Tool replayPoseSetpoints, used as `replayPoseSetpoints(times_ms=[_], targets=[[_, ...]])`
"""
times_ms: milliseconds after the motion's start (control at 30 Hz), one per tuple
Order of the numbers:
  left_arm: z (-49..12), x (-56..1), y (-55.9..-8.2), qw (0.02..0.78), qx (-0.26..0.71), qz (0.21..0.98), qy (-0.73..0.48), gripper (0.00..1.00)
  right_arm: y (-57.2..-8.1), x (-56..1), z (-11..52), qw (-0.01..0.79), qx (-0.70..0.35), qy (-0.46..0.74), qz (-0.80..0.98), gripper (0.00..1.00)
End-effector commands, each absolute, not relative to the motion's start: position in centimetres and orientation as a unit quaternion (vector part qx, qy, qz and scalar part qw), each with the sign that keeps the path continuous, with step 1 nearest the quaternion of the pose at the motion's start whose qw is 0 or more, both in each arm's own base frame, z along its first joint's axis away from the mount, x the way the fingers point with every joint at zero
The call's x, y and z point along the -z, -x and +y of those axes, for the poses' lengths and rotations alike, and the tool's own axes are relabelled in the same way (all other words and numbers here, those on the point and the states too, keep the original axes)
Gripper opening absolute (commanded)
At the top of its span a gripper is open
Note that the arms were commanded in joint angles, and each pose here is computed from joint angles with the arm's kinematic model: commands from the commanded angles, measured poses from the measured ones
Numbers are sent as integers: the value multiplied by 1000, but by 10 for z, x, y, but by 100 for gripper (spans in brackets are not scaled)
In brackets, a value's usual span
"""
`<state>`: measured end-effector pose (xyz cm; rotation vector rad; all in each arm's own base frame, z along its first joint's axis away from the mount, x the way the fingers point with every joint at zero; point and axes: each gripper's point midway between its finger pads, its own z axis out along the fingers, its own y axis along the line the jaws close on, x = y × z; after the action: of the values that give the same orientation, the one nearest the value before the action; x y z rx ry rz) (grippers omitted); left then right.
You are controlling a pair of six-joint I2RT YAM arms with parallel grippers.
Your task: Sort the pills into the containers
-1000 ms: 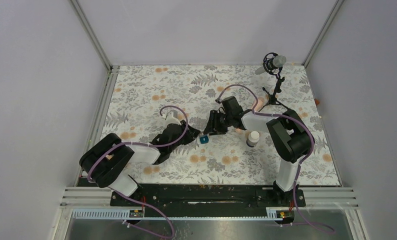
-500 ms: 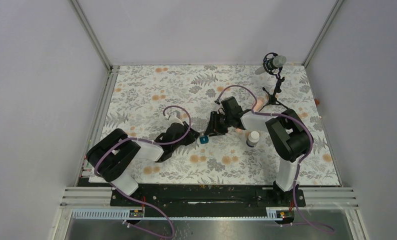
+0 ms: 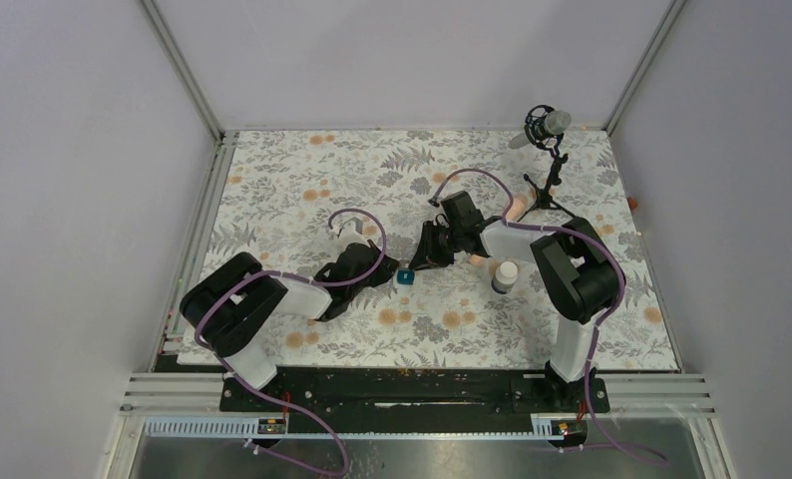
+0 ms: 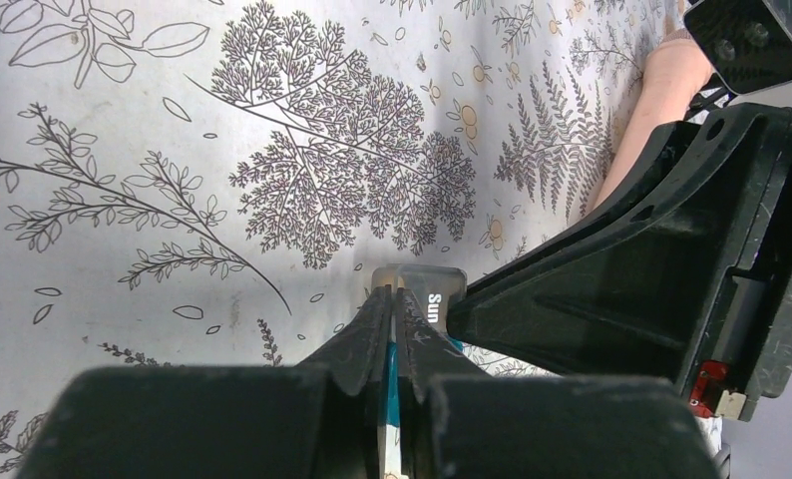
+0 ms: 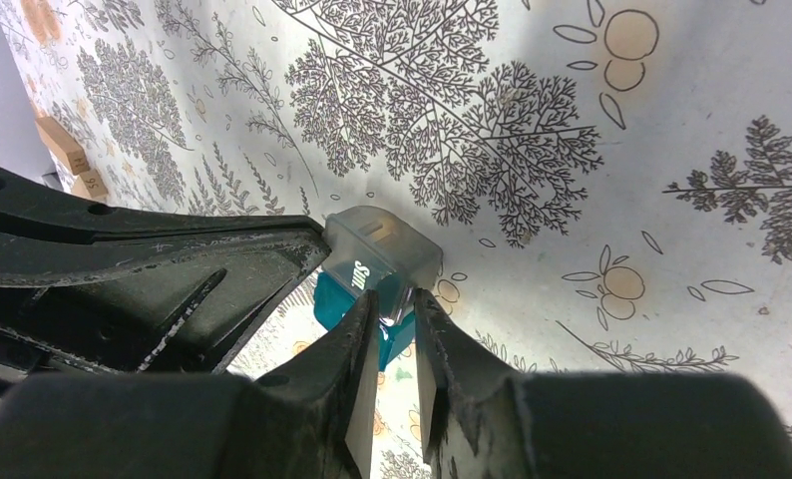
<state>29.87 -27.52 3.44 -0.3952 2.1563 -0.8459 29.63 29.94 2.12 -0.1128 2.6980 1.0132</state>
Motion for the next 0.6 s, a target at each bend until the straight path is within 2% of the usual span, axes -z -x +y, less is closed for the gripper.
replayPoseSetpoints(times_ms=[0,100,233,300,467,567], targets=[[-275,-18,-290,372,306,866,137,0,-289,-2,286,125,-297,33,946,25],[-276,-35,-296,388,309,858,131,3,-300,-19,291,146,-301,43,941,31],[-272,-68,-309,422,293,850,116,33,-318,-50,301,162,-307,61,936,36],[-267,-83,-314,437,284,846,110,44,-328,-68,305,177,-310,63,932,41],[-252,-122,-315,472,258,839,82,72,-341,-116,295,228,-294,66,926,57],[-241,-146,-310,492,246,833,60,98,-336,-142,268,270,-250,64,928,66]])
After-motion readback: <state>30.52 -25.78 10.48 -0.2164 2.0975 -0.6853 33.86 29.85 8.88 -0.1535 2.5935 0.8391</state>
